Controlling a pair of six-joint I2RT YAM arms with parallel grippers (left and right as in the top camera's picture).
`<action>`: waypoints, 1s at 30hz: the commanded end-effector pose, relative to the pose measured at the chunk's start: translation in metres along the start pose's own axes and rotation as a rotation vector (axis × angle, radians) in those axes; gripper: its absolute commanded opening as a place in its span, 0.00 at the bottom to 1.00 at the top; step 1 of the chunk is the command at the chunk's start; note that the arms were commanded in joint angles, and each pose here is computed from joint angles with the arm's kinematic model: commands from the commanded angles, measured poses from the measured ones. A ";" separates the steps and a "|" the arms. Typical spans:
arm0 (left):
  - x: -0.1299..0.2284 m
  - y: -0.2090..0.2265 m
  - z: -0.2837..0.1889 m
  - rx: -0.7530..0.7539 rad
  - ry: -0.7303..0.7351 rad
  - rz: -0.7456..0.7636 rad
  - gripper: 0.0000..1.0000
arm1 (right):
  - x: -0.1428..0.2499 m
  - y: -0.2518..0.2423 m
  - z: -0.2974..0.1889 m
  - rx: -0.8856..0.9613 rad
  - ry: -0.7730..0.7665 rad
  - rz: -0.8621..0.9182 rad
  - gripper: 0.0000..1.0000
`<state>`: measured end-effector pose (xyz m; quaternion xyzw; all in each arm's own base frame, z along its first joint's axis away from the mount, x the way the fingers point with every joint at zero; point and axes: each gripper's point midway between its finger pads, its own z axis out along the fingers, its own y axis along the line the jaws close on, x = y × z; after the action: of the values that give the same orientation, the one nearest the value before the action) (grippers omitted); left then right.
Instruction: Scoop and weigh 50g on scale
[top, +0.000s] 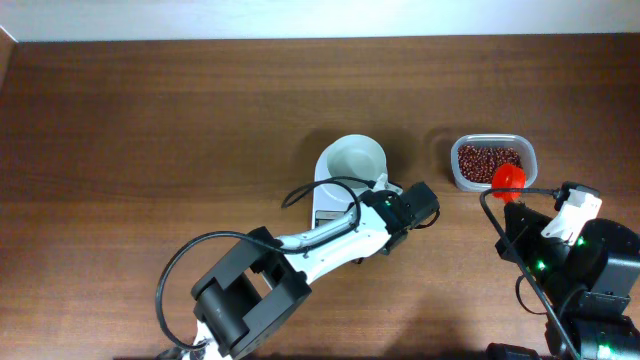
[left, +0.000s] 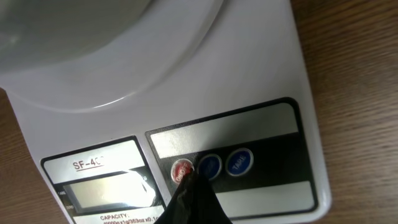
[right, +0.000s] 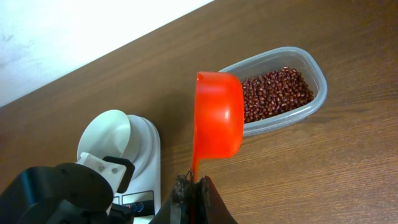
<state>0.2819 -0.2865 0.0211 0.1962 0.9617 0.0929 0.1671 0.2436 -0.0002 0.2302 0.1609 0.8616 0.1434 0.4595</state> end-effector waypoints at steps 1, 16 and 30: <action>0.002 0.007 0.009 -0.035 0.007 -0.020 0.00 | -0.010 0.001 -0.006 0.011 -0.035 -0.016 0.04; -0.004 0.020 0.015 -0.041 0.014 -0.110 0.00 | -0.007 -0.001 -0.004 0.017 -0.022 -0.013 0.04; 0.002 0.005 0.009 -0.035 0.002 -0.021 0.00 | -0.007 -0.001 -0.004 0.018 -0.019 -0.012 0.04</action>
<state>0.2872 -0.2853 0.0214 0.1732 0.9639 0.0945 0.1788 0.2433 -0.0019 0.2284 0.1643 0.8632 0.1387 0.4568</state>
